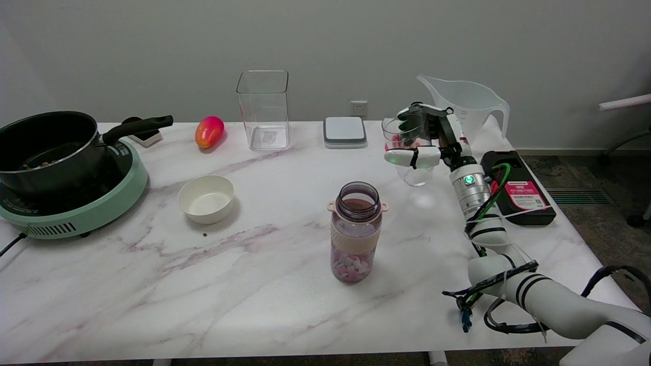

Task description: Place the measuring cup onto the table.

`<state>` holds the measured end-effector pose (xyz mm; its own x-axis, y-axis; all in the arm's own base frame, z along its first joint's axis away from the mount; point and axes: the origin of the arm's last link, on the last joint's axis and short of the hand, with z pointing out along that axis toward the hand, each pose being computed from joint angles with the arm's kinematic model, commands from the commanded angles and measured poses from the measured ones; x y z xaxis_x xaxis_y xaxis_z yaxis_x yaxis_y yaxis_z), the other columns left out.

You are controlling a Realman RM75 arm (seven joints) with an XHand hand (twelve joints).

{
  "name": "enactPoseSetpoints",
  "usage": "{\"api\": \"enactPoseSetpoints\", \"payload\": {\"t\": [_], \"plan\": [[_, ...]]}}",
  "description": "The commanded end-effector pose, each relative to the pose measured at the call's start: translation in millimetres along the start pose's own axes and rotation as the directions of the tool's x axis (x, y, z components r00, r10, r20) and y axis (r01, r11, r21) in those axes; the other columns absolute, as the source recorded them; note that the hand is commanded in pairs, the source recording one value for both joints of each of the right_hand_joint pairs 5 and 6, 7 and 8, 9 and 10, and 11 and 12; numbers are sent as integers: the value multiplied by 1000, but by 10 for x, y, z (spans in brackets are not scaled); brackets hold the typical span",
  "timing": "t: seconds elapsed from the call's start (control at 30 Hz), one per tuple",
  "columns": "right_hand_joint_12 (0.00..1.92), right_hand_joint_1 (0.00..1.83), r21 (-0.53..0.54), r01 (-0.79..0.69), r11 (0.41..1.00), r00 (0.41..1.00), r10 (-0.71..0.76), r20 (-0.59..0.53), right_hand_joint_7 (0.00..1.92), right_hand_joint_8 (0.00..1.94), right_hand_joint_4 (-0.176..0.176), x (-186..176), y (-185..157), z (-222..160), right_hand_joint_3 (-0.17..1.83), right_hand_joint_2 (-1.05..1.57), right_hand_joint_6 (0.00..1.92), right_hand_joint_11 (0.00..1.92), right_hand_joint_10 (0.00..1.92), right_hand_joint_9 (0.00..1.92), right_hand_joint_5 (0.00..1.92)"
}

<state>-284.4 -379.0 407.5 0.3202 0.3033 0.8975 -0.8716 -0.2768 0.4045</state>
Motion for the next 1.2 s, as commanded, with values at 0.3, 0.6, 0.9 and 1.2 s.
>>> {"api": "enactPoseSetpoints", "payload": {"t": [0.3, 0.6, 0.9, 1.2], "plan": [[1246, 1221, -10, -32, 999, 988, 30, -152, 1451, 1451, 0, 135, 125, -88, 248, 1401, 1657, 1246, 1372, 1372, 1657], [1163, 1356, -44, -127, 991, 987, 122, -108, 1339, 1339, 0, 28, 189, -78, 422, 1053, 1495, 1163, 1293, 1293, 1495], [1119, 1411, -17, -242, 970, 970, 242, -24, 1288, 1288, 0, -109, 84, 19, 572, 850, 1423, 1119, 1254, 1254, 1423], [1095, 1445, 17, -386, 922, 922, 386, 30, 1270, 1270, 0, -182, -64, 54, 706, 705, 1373, 1095, 1239, 1239, 1373]]}}
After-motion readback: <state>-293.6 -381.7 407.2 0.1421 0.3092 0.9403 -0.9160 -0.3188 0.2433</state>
